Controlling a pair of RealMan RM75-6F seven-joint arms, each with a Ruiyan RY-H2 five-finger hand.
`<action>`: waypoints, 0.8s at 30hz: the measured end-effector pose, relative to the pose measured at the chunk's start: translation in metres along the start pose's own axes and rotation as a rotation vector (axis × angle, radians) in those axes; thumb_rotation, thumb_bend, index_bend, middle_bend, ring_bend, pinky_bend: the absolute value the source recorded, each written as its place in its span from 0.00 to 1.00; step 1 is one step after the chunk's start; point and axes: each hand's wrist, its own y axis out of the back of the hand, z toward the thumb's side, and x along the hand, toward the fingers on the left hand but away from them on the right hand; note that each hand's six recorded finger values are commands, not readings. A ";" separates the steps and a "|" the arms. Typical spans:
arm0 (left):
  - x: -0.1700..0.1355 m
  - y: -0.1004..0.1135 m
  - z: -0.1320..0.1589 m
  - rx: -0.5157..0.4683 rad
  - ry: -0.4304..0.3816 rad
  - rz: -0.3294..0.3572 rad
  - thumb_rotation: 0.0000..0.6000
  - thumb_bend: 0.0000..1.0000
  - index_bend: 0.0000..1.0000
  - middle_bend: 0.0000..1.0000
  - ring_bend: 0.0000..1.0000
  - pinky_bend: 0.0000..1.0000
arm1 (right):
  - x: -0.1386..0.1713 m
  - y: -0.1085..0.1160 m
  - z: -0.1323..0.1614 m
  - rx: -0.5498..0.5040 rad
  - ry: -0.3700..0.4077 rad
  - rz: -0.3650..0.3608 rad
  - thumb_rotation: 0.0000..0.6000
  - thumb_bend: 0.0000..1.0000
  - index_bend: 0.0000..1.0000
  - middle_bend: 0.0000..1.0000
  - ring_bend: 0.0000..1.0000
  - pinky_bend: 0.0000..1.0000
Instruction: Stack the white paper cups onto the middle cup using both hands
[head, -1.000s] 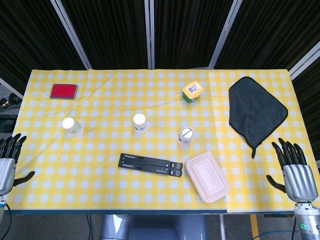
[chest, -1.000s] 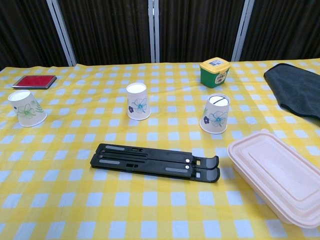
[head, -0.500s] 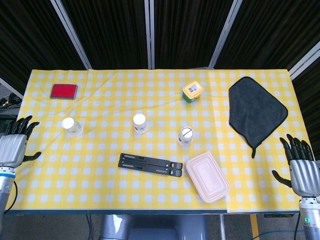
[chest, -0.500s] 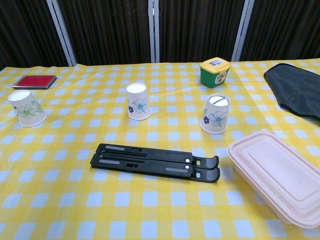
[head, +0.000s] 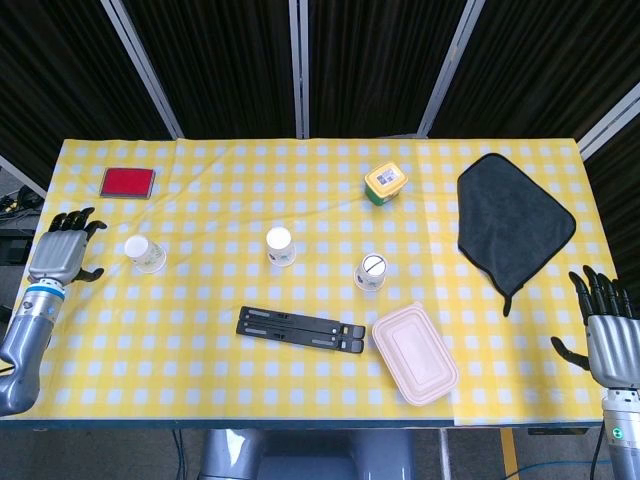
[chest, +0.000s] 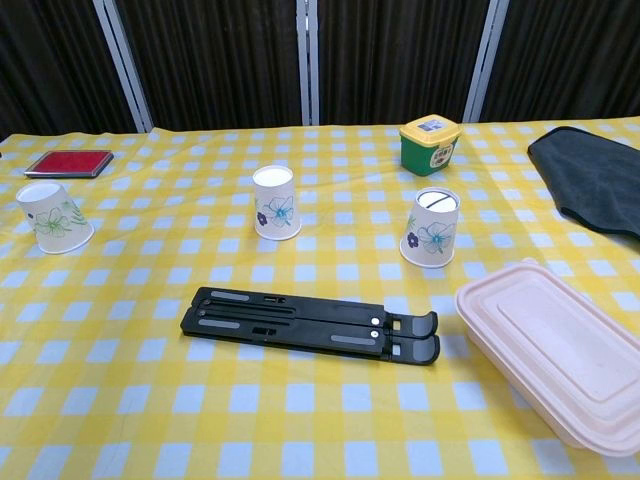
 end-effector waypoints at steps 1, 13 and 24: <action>0.003 0.000 0.002 -0.008 -0.002 -0.007 1.00 0.31 0.21 0.00 0.00 0.00 | -0.001 0.000 -0.001 0.001 -0.003 0.000 1.00 0.08 0.00 0.00 0.00 0.00; 0.030 -0.012 0.034 -0.034 -0.045 -0.068 1.00 0.31 0.25 0.00 0.00 0.00 | -0.001 -0.001 -0.005 0.003 -0.018 -0.003 1.00 0.08 0.00 0.00 0.00 0.00; 0.034 -0.015 0.054 -0.026 -0.090 -0.078 1.00 0.45 0.42 0.00 0.00 0.00 | -0.001 0.001 -0.006 0.002 -0.021 -0.006 1.00 0.08 0.00 0.00 0.00 0.00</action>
